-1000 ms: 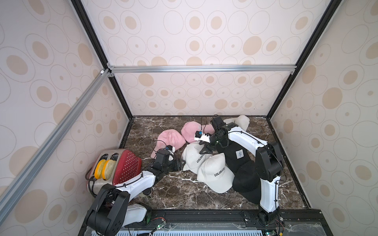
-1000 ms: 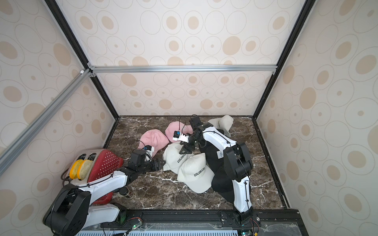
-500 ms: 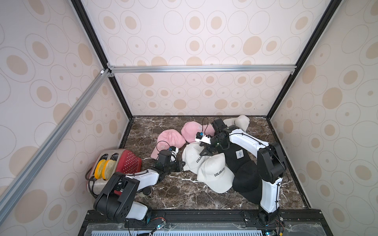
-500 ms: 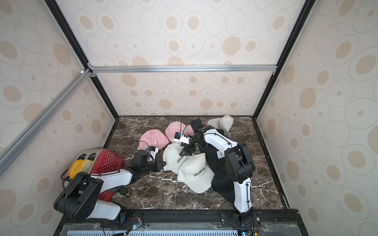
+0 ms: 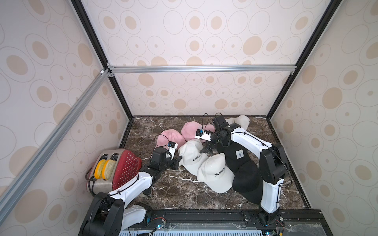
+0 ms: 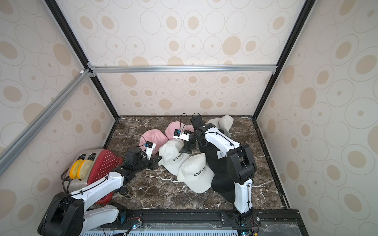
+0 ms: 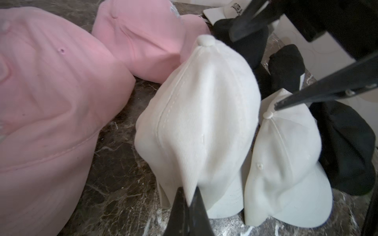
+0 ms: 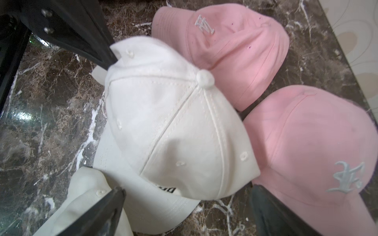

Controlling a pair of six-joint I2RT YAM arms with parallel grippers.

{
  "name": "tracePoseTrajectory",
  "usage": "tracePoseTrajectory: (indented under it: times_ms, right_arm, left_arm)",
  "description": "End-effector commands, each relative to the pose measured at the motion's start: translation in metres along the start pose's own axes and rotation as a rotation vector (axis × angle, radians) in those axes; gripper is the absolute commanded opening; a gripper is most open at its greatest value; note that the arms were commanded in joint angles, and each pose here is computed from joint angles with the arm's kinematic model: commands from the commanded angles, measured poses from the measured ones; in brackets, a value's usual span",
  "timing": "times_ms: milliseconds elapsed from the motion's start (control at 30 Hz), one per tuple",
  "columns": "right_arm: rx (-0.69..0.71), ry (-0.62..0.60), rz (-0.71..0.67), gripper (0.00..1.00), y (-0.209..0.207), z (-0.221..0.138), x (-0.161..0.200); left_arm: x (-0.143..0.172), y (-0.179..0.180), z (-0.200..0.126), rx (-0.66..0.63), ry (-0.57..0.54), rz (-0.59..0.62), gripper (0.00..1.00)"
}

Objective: Stack the baseball caps by color
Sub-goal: Pick up the baseball cap from the center of the board.

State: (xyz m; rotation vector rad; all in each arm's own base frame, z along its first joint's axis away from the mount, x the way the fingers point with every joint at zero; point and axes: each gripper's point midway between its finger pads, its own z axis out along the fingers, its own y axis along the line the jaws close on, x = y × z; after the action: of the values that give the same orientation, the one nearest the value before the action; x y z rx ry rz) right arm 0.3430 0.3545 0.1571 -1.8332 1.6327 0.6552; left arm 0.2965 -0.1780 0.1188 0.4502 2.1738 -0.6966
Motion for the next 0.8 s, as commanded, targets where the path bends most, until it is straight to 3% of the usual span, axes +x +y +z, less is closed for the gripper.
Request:
tracePoseTrajectory:
  times_ms: [0, 167, 333, 500, 767]
  right_arm:
    - [-0.064, 0.021, -0.059, 1.0, 0.005, 0.003, -0.002]
    - [-0.189, 0.055, -0.103, 1.0, 0.018, -0.001, -0.001]
    - [-0.281, -0.034, -0.092, 0.95, 0.029, 0.001, -0.015]
    - [-0.311, -0.044, -0.089, 0.68, 0.031, 0.001, -0.018]
    - [-0.22, -0.003, -0.076, 0.35, 0.015, 0.007, -0.011]
  left_arm:
    - [-0.007, -0.031, -0.009, 0.165, 0.018, 0.107, 0.0]
    - [-0.016, -0.042, -0.027, 0.188, -0.048, 0.167, 0.0]
    - [-0.018, -0.044, -0.033, 0.186, -0.08, 0.183, 0.0]
    - [-0.015, -0.04, -0.027, 0.177, -0.056, 0.167, 0.0]
    - [-0.014, -0.036, -0.024, 0.161, -0.053, 0.157, 0.0]
